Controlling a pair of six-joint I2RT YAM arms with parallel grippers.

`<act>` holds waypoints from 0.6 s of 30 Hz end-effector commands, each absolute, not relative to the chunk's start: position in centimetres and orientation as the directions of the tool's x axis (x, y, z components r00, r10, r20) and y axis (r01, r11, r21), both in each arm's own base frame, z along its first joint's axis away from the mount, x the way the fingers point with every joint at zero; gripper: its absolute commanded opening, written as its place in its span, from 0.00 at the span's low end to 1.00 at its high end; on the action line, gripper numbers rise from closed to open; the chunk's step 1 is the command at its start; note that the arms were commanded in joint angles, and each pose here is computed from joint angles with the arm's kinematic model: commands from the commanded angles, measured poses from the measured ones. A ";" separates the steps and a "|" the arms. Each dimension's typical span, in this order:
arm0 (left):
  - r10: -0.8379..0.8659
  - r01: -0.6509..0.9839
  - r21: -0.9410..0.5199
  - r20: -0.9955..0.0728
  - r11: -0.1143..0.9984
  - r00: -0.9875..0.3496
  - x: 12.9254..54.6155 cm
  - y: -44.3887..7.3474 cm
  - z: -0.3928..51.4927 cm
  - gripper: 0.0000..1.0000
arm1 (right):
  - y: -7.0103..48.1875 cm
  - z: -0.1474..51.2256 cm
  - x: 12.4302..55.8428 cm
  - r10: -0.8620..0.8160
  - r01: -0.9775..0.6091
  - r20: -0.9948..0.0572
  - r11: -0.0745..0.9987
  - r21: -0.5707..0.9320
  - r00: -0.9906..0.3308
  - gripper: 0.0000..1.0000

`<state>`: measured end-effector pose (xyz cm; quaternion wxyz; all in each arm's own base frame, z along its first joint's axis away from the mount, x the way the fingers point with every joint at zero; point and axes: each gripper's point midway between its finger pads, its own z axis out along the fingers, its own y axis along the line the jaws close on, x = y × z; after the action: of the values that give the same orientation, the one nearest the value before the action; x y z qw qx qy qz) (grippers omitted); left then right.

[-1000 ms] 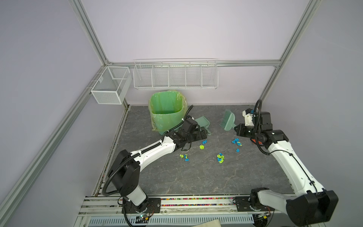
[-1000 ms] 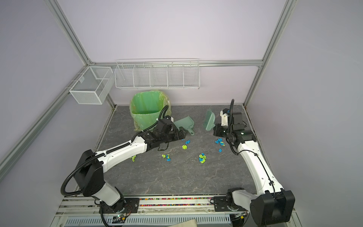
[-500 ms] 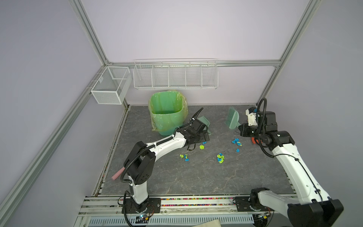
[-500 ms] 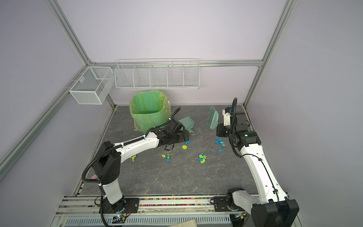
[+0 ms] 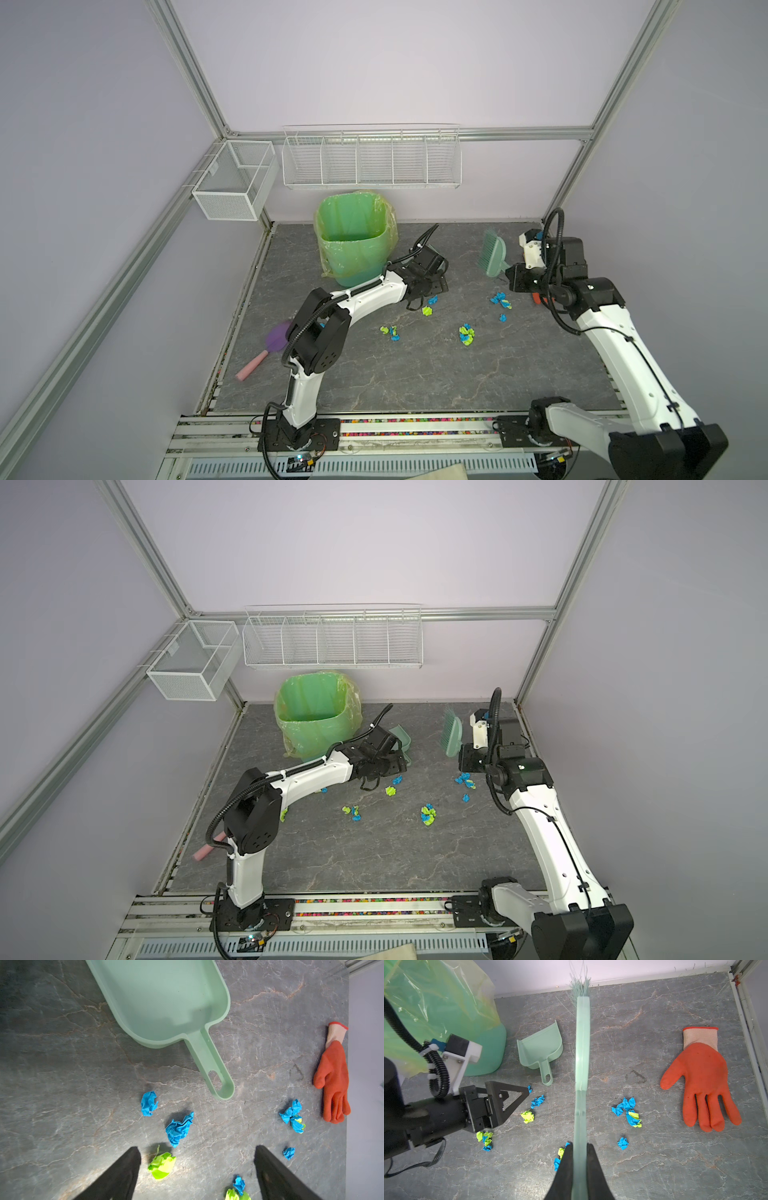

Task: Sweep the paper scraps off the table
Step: 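Release the brush from the left gripper and lower it over the dustpan, then lower the left gripper onto the mint-green dustpan handle and close it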

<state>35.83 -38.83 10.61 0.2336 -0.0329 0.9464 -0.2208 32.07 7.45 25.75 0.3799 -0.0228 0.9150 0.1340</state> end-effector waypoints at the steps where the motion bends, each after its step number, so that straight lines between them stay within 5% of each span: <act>1: -0.200 0.021 -0.445 -0.442 0.895 -0.874 37.0 -39.2 11.2 0.85 | 8.2 26.9 32.2 0.072 -0.185 -0.734 0.947 0.263 -0.675 0.07; 18: -0.217 0.002 -0.414 -0.481 0.910 -0.850 39.1 -39.9 9.4 0.67 | 8.8 28.0 30.1 0.066 -0.229 -0.749 0.931 0.284 -0.659 0.07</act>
<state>37.76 -39.68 8.90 0.2472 -0.0444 0.9462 -0.2042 30.66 8.31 27.67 0.4062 -0.0357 0.8977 0.1666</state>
